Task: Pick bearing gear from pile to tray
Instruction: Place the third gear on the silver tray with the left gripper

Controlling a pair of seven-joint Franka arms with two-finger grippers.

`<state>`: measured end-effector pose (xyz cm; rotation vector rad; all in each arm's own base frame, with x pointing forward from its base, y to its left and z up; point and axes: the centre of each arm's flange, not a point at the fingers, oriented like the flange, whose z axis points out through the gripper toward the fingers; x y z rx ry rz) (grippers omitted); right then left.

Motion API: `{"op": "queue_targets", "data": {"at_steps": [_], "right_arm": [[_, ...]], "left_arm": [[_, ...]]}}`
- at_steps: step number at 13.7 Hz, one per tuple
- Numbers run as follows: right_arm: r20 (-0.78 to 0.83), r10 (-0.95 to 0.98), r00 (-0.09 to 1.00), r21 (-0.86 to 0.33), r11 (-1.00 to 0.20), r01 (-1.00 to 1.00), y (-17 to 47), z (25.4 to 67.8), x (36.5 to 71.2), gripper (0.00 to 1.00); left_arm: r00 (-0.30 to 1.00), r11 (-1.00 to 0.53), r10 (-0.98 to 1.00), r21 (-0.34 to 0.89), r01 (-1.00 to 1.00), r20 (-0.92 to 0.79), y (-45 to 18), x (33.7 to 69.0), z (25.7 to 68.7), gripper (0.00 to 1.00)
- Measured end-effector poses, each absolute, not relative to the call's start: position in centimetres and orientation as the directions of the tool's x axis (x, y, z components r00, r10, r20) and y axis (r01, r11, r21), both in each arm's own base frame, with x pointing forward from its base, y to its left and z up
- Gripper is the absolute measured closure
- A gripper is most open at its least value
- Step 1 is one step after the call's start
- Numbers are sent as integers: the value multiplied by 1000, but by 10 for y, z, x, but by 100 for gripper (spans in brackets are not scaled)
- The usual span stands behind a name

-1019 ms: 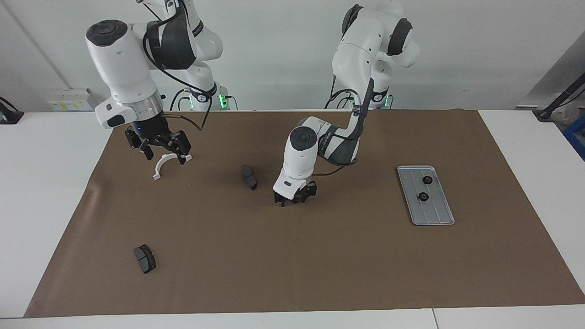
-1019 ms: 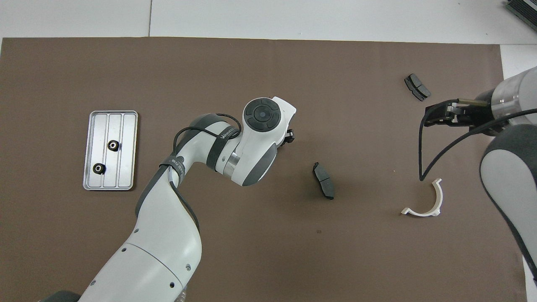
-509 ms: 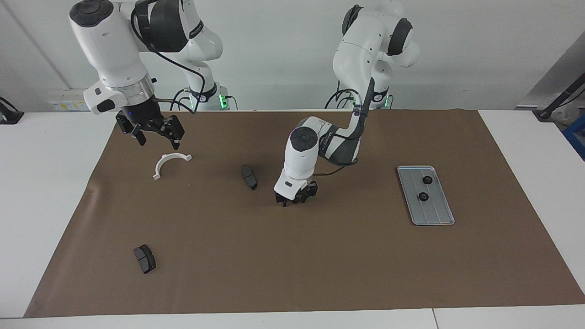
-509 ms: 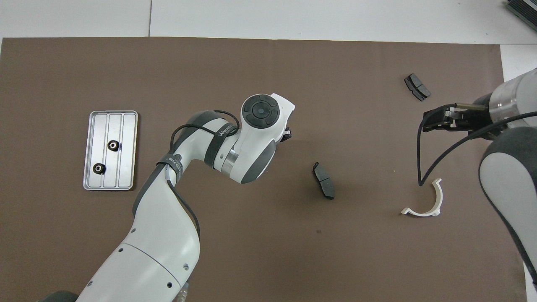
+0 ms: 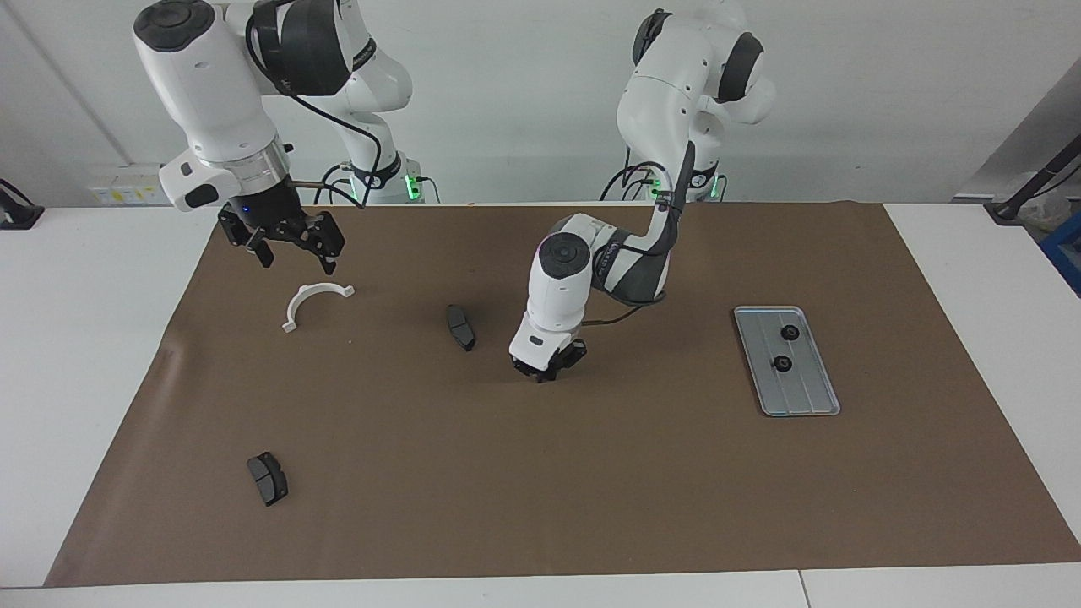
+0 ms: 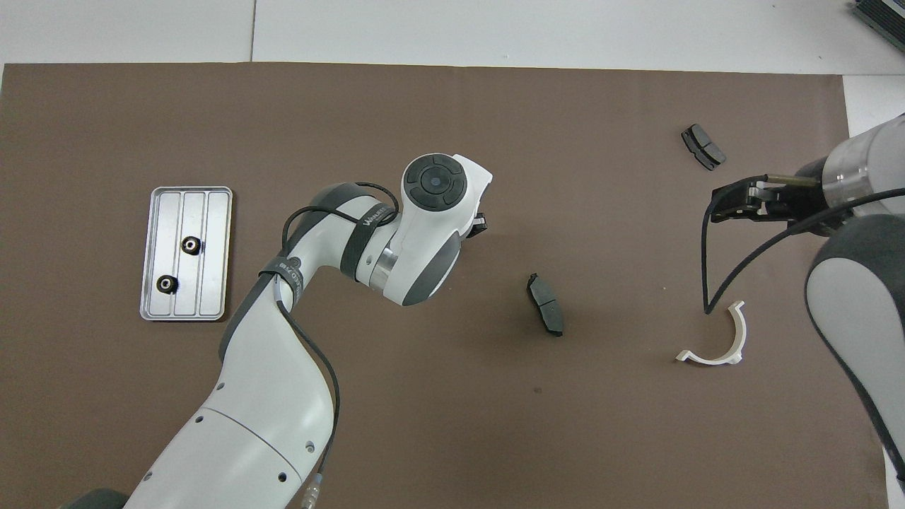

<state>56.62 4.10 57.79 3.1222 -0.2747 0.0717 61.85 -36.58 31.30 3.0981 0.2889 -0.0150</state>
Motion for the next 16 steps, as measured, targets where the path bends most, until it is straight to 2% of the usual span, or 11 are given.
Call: {"op": "queue_targets", "data": {"at_steps": [5, 8, 10, 12, 16], "right_arm": [[46, -174, 984, 2, -985, -175, 41, 578, 566, 0], [46, -174, 984, 2, -985, -175, 41, 578, 566, 0], [46, -174, 984, 2, -985, -175, 41, 578, 566, 0], [46, -174, 984, 2, -985, -175, 41, 578, 566, 0], [46, -174, 984, 2, -985, -175, 41, 578, 566, 0]], "left_arm": [[991, -994, 109, 5, 110, -79, -186, 676, 359, 77], [994, -1000, 9, 25, 12, -105, -65, 690, 373, 77], [993, -998, -47, 43, -43, -107, 1, 687, 385, 77], [991, -995, -85, 55, -79, -103, 43, 680, 392, 77], [986, -991, -121, 65, -113, -117, 53, 668, 380, 77]]}}
